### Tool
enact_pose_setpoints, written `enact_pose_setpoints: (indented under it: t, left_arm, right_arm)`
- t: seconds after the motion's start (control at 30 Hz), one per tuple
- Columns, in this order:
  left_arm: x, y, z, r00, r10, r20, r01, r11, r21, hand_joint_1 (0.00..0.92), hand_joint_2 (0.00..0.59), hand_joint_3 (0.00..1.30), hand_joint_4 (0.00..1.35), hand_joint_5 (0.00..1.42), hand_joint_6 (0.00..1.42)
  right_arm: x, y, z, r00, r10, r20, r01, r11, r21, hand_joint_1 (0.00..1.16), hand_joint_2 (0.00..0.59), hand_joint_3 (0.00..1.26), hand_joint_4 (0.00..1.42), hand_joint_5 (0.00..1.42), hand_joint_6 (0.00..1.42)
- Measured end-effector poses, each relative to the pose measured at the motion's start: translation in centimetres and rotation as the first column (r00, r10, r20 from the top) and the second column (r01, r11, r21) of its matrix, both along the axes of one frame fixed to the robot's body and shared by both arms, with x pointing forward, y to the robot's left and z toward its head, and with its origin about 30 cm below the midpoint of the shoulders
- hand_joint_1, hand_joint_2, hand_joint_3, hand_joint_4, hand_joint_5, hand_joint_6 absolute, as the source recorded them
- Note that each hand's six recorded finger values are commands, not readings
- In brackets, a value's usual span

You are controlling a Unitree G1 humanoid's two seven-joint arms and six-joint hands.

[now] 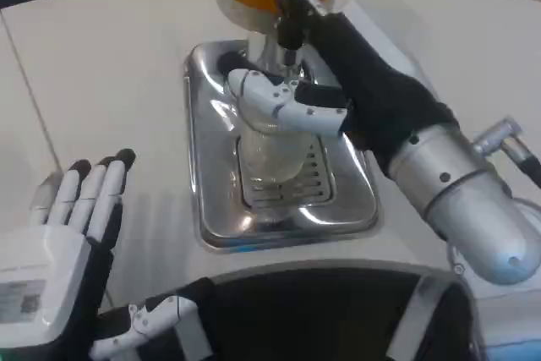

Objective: Grasp the cup under the faucet to collect the drink, then remove the cup.

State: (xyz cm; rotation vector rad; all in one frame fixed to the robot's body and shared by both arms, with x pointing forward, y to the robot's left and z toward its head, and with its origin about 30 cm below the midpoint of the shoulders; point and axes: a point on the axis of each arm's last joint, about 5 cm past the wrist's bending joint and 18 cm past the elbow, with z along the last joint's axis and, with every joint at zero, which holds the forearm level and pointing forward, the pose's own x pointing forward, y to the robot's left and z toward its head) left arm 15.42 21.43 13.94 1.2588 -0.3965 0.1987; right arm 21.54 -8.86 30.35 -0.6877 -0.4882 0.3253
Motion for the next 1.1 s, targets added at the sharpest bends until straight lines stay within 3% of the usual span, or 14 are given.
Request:
enact_pose_setpoints:
  t: [0.1,0.2,0.33,0.53,0.8,1.1]
  left_arm:
    - [0.2,0.0,-0.1,1.000,-0.002,-0.003,0.002,1.000,0.000,0.000,0.104,0.00,0.00,0.00,0.00]
    - [0.3,0.1,-0.2,1.000,0.001,-0.006,-0.001,1.000,-0.002,0.000,0.105,0.00,0.00,0.00,0.00]
    - [0.7,0.1,-0.1,1.000,-0.002,0.001,0.002,1.000,-0.007,0.000,0.106,0.00,0.00,0.00,0.00]
    - [1.4,-0.3,-0.1,1.000,-0.010,0.009,0.011,0.999,-0.040,0.000,0.111,0.00,0.00,0.00,0.00]
    - [3.3,-1.7,-0.1,0.998,-0.055,0.020,0.057,0.994,-0.094,0.032,0.087,0.00,0.00,0.00,0.00]
    - [6.0,-3.5,0.3,0.993,-0.111,0.030,0.114,0.988,-0.108,0.112,0.086,0.00,0.00,0.00,0.00]
  right_arm:
    - [-0.5,0.74,0.46,0.9953,-0.055,0.080,0.069,0.980,-0.188,0.54,0.417,0.00,0.00,0.00,0.03]
    - [-0.7,1.14,0.61,0.9897,-0.073,0.123,0.105,0.953,-0.283,0.53,0.417,0.01,0.00,0.00,0.03]
    - [-0.9,1.79,0.66,0.9773,-0.113,0.180,0.175,0.906,-0.385,0.52,0.413,0.00,0.00,0.00,0.03]
    - [-1.3,2.19,0.41,0.9692,-0.149,0.196,0.217,0.894,-0.391,0.51,0.410,0.00,0.00,0.00,0.04]
    - [-1.9,2.39,0.27,0.9691,-0.152,0.194,0.222,0.882,-0.416,0.51,0.414,0.01,0.00,0.00,0.03]
    - [-2.2,2.22,0.03,0.9637,-0.177,0.200,0.246,0.878,-0.411,0.52,0.410,0.01,0.00,0.00,0.04]
